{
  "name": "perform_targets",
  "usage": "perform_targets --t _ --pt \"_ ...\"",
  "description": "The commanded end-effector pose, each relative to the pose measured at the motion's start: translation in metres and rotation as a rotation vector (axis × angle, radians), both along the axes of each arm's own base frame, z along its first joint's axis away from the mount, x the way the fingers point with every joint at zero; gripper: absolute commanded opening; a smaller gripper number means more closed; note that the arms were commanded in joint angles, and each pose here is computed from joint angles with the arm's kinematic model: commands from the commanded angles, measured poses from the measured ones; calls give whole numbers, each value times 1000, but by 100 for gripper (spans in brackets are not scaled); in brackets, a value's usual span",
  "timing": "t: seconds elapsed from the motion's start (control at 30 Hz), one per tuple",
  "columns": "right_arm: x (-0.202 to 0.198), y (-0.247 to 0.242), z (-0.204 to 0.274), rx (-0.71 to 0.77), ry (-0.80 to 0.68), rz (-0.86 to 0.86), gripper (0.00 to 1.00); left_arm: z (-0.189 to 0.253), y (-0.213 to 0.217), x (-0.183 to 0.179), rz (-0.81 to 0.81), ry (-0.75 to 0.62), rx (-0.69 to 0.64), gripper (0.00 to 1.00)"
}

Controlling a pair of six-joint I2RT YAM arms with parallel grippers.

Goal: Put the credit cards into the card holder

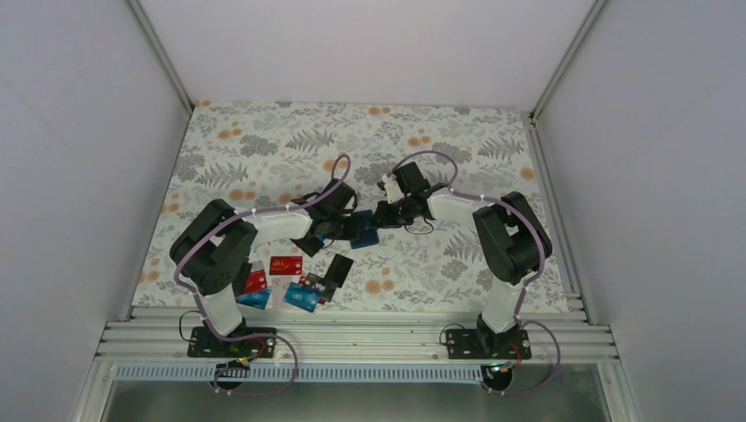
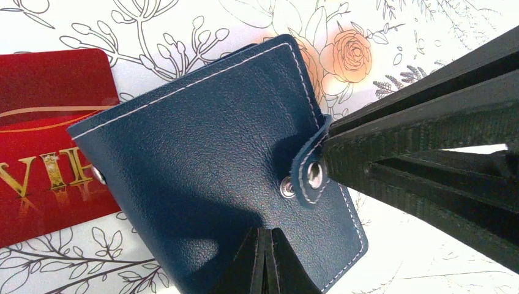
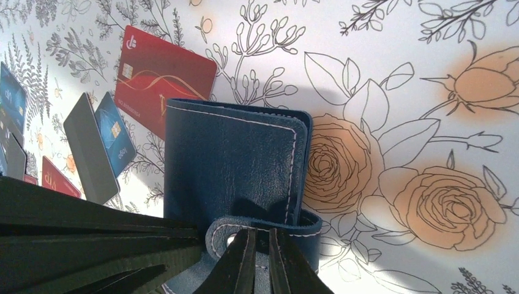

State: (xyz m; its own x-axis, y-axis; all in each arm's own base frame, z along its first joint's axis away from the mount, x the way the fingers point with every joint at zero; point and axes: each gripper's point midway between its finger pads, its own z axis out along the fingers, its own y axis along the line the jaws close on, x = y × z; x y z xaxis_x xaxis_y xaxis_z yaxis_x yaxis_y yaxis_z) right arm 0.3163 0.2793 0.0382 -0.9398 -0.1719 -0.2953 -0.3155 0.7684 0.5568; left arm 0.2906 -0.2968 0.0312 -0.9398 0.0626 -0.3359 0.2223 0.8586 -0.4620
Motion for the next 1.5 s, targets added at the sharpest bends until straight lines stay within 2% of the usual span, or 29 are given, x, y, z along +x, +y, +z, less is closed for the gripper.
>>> perform_targets --t 0.0,0.63,0.97,1.47 --pt "1 7 -4 15 8 11 10 -20 5 -12 -20 49 41 2" --pt "-18 18 -15 82 80 85 10 -23 4 -12 -25 57 42 2" --pt "-22 11 -14 38 81 108 10 -23 4 -12 -25 56 44 2" --pt "8 18 -6 17 36 44 10 -24 3 -12 -32 55 41 2"
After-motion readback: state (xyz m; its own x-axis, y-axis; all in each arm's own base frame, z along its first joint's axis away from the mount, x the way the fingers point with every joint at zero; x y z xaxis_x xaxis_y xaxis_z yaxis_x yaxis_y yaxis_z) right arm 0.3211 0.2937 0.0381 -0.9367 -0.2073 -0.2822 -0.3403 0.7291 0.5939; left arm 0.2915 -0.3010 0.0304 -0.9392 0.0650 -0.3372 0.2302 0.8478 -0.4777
